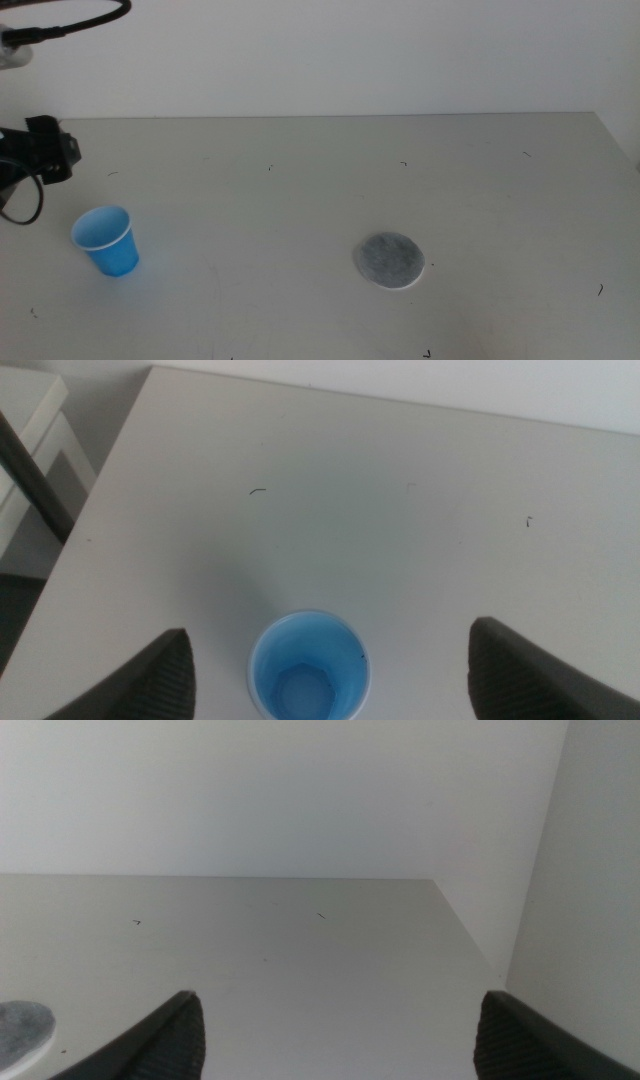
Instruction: Place an empty cup on a cup mat.
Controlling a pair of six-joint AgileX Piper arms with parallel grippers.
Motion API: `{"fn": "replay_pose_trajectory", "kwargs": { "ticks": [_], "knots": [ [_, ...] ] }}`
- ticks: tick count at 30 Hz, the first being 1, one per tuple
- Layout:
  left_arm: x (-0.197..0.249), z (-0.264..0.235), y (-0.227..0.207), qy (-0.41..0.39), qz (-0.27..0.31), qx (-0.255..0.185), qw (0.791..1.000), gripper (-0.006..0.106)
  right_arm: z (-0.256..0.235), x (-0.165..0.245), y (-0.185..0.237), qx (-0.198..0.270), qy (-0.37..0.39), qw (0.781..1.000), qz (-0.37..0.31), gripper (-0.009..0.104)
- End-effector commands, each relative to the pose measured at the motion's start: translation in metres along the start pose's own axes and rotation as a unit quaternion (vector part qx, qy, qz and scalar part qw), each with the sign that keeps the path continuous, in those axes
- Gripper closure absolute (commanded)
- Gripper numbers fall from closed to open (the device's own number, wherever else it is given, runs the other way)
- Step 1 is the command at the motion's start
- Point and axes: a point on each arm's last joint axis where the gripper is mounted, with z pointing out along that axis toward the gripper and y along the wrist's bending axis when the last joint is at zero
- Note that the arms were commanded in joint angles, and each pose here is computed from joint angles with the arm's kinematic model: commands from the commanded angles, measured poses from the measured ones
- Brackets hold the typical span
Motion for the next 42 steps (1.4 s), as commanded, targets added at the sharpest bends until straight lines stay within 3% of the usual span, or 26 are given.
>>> {"fn": "replay_pose_trajectory", "kwargs": {
  "ticks": [1, 11, 18, 24, 29, 42],
  "knots": [
    [-0.022, 0.007, -0.005, -0.023, -0.013, 0.008, 1.0, -0.004, -0.003, -0.012, 0.0, -0.001, -0.054, 0.998, -0.009, 0.001],
    [-0.016, 0.057, -0.006, 0.061, -0.013, -0.012, 0.998, -0.004, -0.003, -0.012, 0.0, -0.001, -0.054, 0.998, -0.009, 0.001],
    [-0.014, 0.062, -0.005, 0.07, -0.013, -0.015, 0.997, -0.004, -0.003, -0.012, 0.0, -0.001, -0.054, 0.998, -0.009, 0.001],
    [-0.012, 0.064, 0.011, 0.107, -0.033, -0.045, 0.993, -0.004, -0.003, -0.012, 0.0, -0.001, -0.054, 0.998, -0.009, 0.001],
    [-0.019, 0.074, 0.026, 0.131, -0.006, -0.058, 0.99, -0.004, -0.003, -0.012, 0.0, -0.001, -0.054, 0.998, -0.009, 0.001],
    [0.007, 0.147, 0.041, 0.21, 0.023, -0.038, 0.977, -0.004, -0.003, -0.012, 0.0, -0.001, -0.054, 0.998, -0.009, 0.001]
  ]
}}
